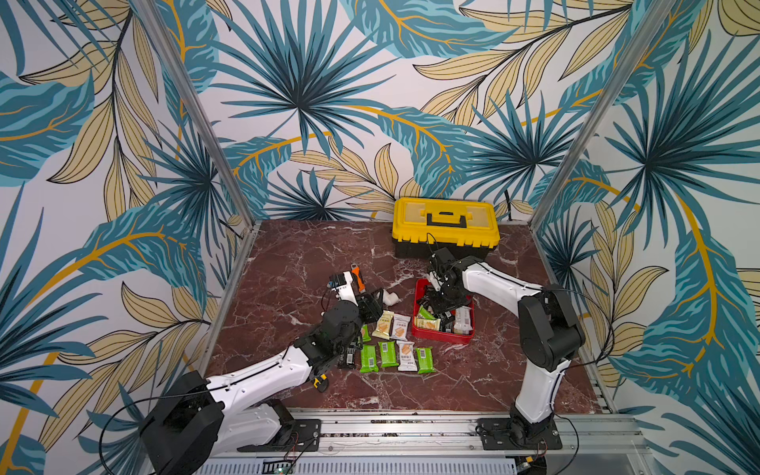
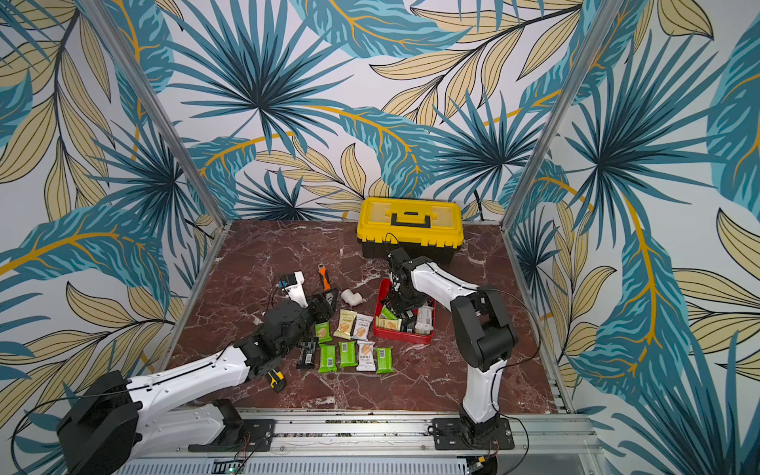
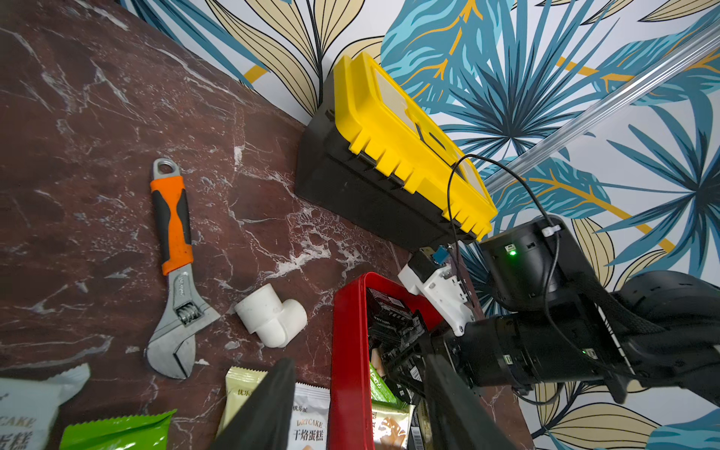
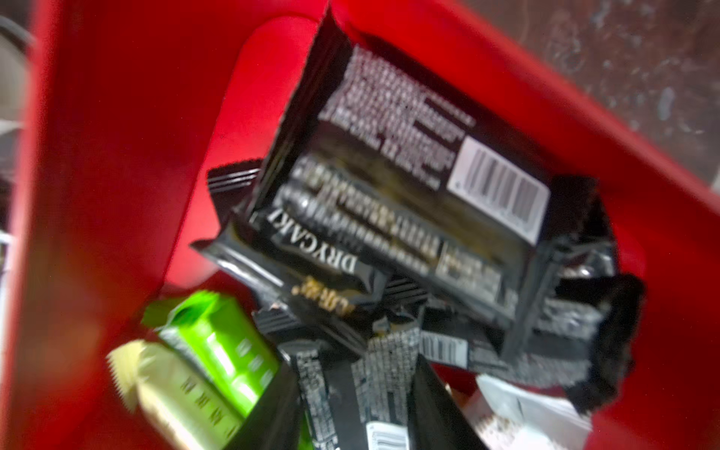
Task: Take the cookies out of the storage box
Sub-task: Pick up the cookie from the storage box, then place the cookie at the center of the board, then pick up the cookie from the storage box.
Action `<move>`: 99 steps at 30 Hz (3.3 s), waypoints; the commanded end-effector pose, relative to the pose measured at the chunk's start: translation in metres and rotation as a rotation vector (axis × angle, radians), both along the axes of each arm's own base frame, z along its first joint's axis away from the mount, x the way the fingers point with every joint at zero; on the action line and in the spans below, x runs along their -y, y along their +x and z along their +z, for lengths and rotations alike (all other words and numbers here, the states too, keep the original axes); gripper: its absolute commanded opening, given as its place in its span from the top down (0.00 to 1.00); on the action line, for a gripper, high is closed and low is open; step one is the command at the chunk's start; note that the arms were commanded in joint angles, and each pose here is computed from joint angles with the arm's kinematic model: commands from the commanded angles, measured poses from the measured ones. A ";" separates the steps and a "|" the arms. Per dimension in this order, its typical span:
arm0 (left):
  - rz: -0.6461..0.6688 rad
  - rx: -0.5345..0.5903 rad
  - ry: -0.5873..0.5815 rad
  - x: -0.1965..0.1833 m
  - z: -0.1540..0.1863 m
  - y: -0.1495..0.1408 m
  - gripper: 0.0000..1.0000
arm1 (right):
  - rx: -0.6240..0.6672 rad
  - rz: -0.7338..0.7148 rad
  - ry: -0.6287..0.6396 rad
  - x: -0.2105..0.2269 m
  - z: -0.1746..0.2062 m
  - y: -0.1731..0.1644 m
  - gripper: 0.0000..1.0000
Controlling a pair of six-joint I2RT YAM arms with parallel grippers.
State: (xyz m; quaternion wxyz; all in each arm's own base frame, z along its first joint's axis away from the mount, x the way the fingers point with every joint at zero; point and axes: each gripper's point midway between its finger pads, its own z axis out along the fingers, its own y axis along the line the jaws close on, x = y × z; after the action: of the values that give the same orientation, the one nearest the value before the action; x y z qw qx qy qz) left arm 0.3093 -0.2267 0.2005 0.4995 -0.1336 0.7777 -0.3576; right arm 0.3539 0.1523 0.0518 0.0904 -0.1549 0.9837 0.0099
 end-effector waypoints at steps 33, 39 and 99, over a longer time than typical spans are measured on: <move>0.053 -0.057 -0.015 -0.011 -0.016 0.001 0.42 | 0.140 -0.313 0.201 -0.019 0.052 -0.139 0.60; 0.051 -0.066 -0.017 -0.011 -0.017 -0.001 0.42 | 0.111 -0.346 0.179 -0.022 0.015 -0.147 0.60; 0.066 -0.014 0.040 -0.015 -0.016 -0.010 0.43 | 0.437 0.611 -0.251 -0.030 0.026 0.010 0.50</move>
State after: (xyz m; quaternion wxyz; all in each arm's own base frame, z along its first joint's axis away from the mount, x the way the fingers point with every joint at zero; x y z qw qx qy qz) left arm 0.2997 -0.2221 0.1811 0.4924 -0.1347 0.7958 -0.3259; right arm 0.3642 0.1780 0.0912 0.2777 -0.4283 0.8496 -0.1328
